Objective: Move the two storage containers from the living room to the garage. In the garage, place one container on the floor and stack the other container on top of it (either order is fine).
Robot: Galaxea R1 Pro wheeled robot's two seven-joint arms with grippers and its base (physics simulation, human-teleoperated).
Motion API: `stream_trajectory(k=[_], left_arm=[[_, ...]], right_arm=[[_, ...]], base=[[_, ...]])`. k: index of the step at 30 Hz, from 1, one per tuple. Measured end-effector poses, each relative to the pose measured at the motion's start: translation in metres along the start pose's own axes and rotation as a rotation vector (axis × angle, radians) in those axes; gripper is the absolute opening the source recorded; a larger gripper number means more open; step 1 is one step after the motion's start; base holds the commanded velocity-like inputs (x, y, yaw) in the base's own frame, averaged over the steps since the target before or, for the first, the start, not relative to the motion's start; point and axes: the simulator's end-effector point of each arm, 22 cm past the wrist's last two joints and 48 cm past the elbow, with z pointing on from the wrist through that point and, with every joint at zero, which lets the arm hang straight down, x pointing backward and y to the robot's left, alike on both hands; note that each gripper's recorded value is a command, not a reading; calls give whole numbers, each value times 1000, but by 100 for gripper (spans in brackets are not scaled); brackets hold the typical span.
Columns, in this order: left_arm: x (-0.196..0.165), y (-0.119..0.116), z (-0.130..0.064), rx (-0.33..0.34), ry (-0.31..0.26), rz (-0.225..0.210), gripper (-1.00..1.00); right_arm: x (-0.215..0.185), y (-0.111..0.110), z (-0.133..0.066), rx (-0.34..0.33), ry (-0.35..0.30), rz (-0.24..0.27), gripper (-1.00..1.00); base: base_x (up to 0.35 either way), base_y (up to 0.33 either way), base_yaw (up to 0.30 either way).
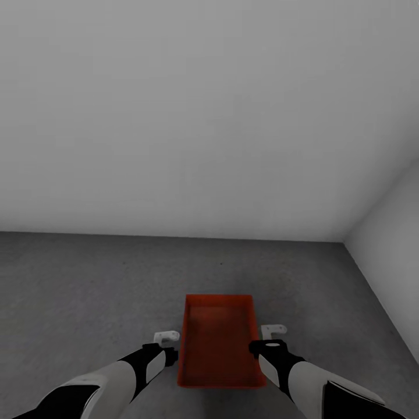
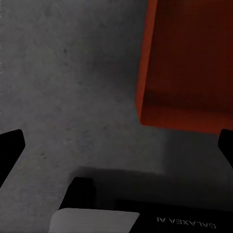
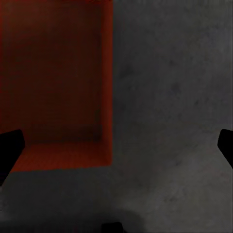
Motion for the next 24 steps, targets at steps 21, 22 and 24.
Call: stream_trajectory(k=[21,22,24], left_arm=[[86,23,-22,-31,121,6,100],[92,25,-23,-34,128,7,100],[112,34,-24,-45,155,7,100]], right_arm=[[151,-30,-38,37,164,-37,100],[156,-30,-40,37,170,-40,100],[171,-31,-46,37,190,-43,100]], base=[[0,0,0],[0,0,0],[0,0,0]])
